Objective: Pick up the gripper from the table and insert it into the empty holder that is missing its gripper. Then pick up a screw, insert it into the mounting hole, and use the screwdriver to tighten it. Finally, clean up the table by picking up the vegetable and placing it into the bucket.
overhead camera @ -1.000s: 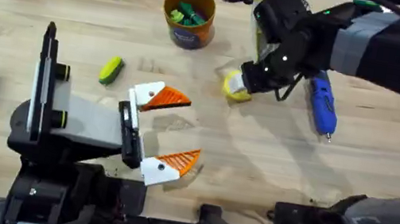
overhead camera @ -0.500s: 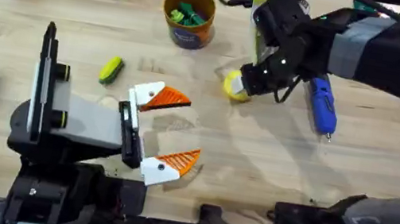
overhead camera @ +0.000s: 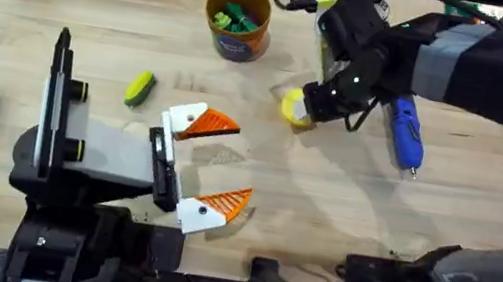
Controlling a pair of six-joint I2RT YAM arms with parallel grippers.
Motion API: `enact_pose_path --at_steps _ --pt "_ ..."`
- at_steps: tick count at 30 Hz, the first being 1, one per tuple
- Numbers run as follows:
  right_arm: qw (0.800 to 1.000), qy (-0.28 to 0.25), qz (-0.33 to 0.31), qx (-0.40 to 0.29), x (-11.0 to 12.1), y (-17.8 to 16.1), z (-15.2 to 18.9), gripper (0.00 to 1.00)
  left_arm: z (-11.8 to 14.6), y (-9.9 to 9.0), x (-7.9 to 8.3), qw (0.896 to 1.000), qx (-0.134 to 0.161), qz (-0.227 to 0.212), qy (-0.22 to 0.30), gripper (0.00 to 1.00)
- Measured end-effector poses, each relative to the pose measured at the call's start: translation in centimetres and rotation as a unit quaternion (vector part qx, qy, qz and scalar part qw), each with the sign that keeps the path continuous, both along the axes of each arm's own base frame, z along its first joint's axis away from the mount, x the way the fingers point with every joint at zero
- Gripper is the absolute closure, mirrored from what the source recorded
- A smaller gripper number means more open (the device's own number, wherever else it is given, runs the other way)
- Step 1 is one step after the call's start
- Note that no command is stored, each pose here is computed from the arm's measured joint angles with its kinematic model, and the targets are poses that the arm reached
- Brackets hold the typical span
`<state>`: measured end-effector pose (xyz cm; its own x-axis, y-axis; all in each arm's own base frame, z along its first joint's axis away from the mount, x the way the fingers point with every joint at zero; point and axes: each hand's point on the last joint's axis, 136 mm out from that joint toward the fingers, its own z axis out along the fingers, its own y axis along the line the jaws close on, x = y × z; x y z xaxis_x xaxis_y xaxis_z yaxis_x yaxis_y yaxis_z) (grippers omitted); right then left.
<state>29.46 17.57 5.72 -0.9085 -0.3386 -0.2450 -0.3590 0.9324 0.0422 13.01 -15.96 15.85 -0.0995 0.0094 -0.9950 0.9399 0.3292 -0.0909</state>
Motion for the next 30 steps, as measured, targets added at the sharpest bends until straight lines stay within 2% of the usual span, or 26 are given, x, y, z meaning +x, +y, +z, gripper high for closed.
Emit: enact_pose_path --at_steps 5,14,30 --pt "1.000 -0.002 0.000 0.000 0.06 0.00 0.01 0.774 0.00 0.00 0.00 1.000 0.000 0.000 0.000 0.015" --pt "1.000 -0.005 0.000 0.002 0.24 0.09 0.06 0.988 0.00 0.00 0.00 1.000 0.000 0.000 0.000 0.015" --pt "1.000 -0.008 0.000 0.003 0.36 0.17 0.11 0.995 0.00 0.00 0.00 1.000 0.000 0.000 0.000 0.015"
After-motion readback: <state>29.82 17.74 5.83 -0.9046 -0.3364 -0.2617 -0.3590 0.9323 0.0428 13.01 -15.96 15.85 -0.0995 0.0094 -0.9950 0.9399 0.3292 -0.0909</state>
